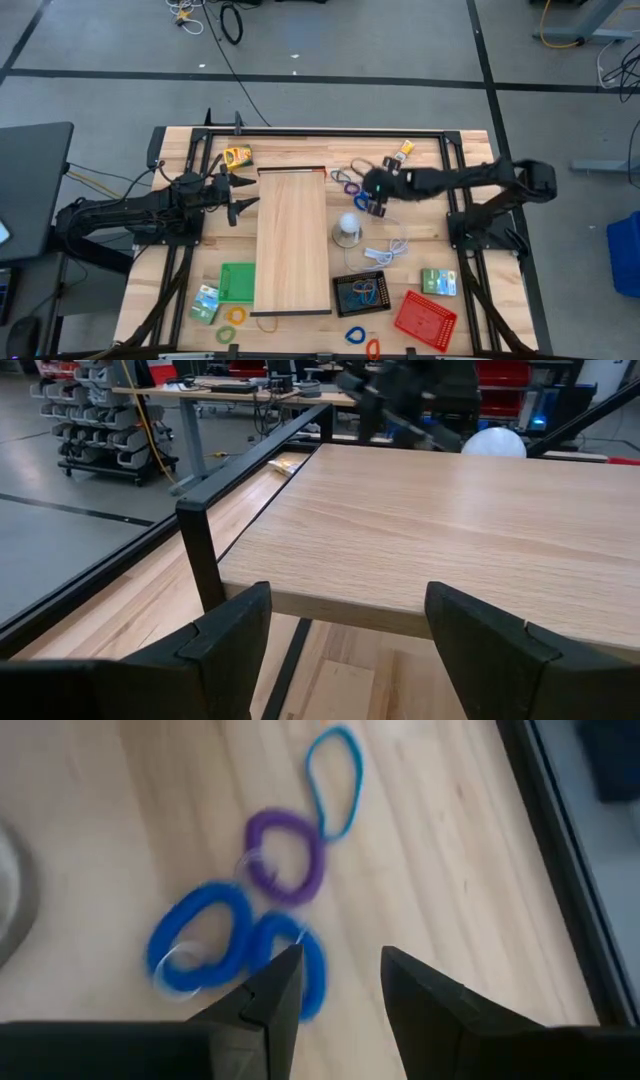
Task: Pick & Place Office Desk Supplies
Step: Put the blue rubber band into the black bin
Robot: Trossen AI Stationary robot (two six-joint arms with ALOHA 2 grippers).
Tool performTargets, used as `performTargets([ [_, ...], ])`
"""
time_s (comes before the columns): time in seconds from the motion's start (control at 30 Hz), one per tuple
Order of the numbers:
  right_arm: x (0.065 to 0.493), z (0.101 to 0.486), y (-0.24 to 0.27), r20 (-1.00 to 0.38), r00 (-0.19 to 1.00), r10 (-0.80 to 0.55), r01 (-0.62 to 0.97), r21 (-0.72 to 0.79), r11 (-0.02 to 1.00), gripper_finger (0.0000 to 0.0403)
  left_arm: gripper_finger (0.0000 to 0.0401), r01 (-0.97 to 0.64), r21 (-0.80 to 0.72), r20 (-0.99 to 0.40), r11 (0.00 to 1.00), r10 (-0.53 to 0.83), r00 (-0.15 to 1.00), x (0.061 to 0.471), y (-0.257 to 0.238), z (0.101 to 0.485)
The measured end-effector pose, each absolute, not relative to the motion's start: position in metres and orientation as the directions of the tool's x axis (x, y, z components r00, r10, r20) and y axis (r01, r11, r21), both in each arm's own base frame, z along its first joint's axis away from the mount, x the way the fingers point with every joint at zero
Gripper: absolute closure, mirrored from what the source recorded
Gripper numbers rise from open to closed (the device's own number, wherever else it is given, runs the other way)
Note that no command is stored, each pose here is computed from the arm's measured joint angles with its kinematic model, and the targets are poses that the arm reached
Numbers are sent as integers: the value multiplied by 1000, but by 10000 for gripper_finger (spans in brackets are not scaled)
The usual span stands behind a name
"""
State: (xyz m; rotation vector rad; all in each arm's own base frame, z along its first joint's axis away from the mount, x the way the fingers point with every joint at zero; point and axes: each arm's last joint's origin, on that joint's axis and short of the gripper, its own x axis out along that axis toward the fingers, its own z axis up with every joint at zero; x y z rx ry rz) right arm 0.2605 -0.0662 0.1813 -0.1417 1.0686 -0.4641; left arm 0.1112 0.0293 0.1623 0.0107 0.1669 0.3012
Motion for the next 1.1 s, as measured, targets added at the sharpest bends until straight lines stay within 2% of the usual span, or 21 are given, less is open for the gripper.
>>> performTargets([
  [0.2, 258, 187, -116, -774, 549, -315, 291, -177, 940, 256, 128, -295, 34, -162, 955, 297, 941, 111, 29, 162],
  [0.37, 258, 182, -146, -765, 588, -262, 296, -98, 950, 256, 128, -306, 34, -159, 951, 308, 938, 111, 30, 162],
  [0.5, 279, 183, -157, -768, 612, -190, 226, -60, 972, 256, 128, -308, 28, -159, 951, 309, 938, 111, 30, 163],
  [0.83, 312, 165, -181, -849, 525, -51, 165, 43, 985, 256, 128, -318, 19, -158, 948, 317, 935, 111, 30, 163],
  [1.1, 324, 148, -190, -870, 491, -47, 148, 31, 988, 256, 128, -322, 12, -158, 947, 320, 934, 111, 30, 163],
])
